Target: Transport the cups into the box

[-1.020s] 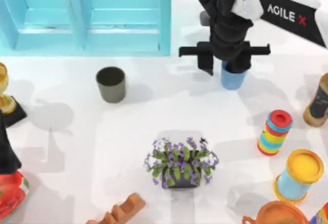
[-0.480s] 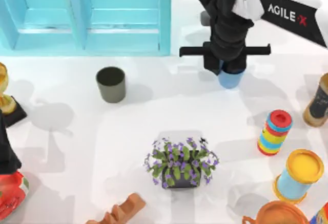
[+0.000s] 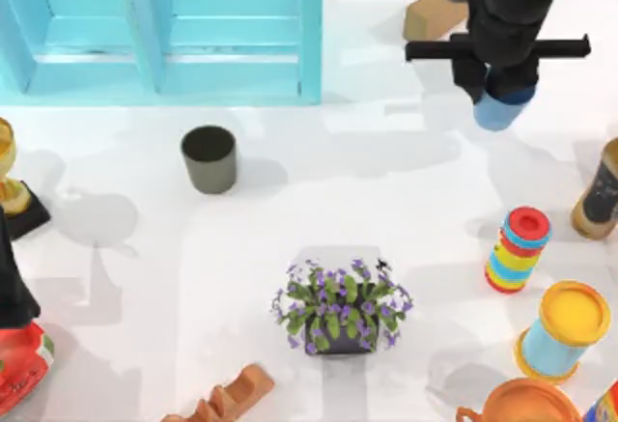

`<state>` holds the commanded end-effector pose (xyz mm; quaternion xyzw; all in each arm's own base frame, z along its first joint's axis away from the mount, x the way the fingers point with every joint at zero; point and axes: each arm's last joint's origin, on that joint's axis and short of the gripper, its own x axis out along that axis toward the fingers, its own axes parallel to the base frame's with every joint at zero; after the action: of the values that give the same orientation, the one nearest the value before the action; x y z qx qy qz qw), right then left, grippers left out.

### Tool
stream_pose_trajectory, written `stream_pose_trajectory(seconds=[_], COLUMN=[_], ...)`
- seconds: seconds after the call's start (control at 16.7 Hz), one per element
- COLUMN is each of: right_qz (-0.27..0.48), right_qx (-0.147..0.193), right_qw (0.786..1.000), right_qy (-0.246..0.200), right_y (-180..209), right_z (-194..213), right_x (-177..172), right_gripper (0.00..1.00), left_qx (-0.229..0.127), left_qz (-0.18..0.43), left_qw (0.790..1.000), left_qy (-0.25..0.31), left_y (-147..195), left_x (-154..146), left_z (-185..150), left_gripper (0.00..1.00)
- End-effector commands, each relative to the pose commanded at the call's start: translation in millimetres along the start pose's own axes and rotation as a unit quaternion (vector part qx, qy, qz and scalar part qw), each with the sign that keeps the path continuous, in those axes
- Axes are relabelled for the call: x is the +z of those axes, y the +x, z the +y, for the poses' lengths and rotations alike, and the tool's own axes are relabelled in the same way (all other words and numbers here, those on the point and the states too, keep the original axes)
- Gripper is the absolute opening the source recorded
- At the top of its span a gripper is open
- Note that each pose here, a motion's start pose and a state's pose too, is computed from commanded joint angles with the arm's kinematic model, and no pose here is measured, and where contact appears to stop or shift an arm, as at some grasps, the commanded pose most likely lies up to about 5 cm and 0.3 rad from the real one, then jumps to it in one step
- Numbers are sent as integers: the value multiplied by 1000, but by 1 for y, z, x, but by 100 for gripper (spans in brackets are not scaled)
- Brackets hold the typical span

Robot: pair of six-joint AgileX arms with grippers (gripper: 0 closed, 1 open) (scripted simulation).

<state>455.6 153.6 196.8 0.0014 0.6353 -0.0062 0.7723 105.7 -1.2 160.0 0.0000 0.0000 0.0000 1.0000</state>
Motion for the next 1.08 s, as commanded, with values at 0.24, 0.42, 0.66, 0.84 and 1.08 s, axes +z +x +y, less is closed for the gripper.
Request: stream_pose_trajectory(seconds=[0.24,0.42,0.66,0.84,1.08], right_qz=[-3,-3,5,12,77], right_qx=[3,1,-2,-12,-20], right_qw=[1000,1000,1000,1000,997], right_qy=[-2,-3,-2,5,9], right_y=[-37,-36,-53,-85,-110], right_z=[-36,-34,-68,-140,-239], right_x=[2,2,-3,-26,-109], right_gripper=[0,0,0,0,0], left_qx=[0,0,0,0,0], left_qz=[0,0,0,0,0], left_qw=[1000,1000,1000,1000,1000], left_qy=[0,0,0,0,0], left_y=[0,0,0,0,0], left_x=[0,0,0,0,0], left_z=[0,0,0,0,0], left_gripper=[100,100,100,100,100])
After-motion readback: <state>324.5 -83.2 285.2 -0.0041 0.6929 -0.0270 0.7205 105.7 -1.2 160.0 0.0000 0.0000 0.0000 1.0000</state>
